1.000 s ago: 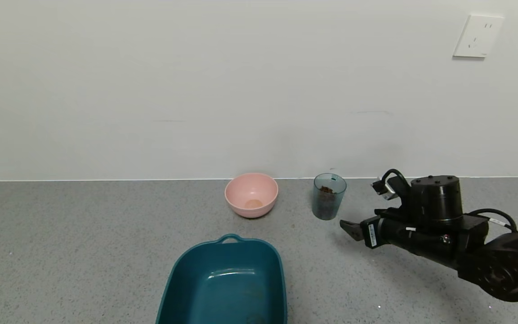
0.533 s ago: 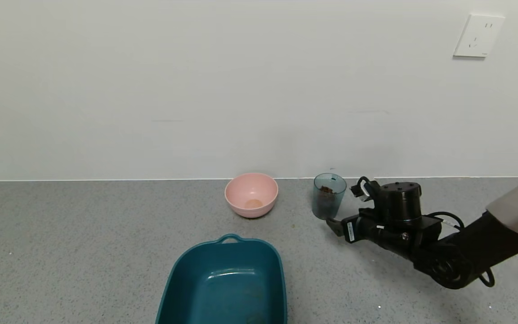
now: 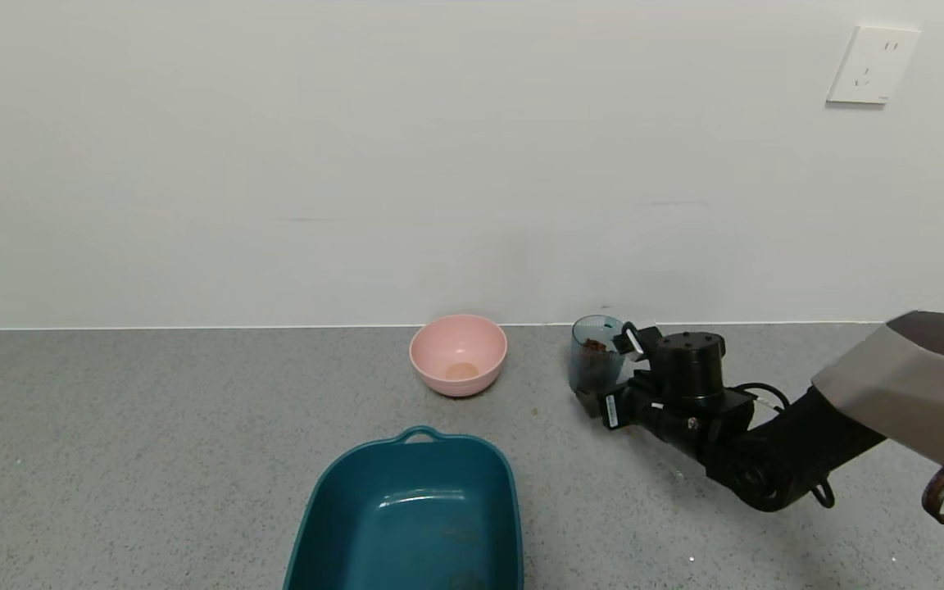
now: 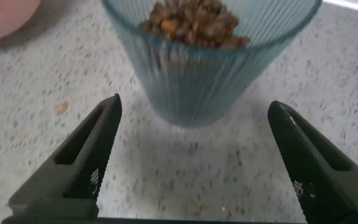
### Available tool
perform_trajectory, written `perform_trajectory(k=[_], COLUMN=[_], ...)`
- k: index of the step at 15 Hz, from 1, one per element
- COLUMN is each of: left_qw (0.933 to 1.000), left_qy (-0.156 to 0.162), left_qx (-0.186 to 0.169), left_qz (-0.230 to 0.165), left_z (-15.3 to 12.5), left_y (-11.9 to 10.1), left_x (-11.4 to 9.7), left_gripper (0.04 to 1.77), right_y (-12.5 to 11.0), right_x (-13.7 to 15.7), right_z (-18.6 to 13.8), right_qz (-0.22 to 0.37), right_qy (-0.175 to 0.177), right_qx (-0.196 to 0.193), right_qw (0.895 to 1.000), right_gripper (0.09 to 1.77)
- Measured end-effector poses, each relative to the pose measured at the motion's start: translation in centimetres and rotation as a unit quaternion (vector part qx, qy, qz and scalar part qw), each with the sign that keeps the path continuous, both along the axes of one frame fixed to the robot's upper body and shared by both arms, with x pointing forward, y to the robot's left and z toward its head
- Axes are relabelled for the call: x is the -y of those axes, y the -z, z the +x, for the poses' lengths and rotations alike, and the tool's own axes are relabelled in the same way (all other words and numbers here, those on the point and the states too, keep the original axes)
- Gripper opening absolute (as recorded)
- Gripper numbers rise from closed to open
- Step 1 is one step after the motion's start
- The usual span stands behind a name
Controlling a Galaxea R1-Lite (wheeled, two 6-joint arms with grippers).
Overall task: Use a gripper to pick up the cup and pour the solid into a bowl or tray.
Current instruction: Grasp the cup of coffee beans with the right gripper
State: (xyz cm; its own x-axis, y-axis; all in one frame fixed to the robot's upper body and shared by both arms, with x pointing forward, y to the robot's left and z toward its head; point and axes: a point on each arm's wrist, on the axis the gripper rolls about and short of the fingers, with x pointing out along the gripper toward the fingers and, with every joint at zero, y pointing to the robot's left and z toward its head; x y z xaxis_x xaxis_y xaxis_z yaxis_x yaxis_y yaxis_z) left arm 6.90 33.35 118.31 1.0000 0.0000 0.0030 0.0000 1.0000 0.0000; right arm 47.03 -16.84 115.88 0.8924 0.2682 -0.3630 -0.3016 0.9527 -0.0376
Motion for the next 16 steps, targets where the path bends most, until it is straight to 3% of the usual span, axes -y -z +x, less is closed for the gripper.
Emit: perform_trajectory(k=[6, 16], left_qw=[1.0, 1.0], left_qy=[0.0, 0.0], left_qx=[0.0, 0.0], left_qz=[0.0, 0.0], left_z=[0.0, 0.0], left_y=[0.0, 0.0], left_x=[0.0, 0.0], left_gripper=[1.75, 1.75], right_y=[0.4, 2.3], right_x=[-1.3, -2.1], right_z=[1.1, 2.3], right_qz=[0.013, 0.037], right_qy=[0.017, 0.02], right_qx=[0.049, 0.09], right_qw=[0.999, 0.995], right_gripper=[1.71, 1.71])
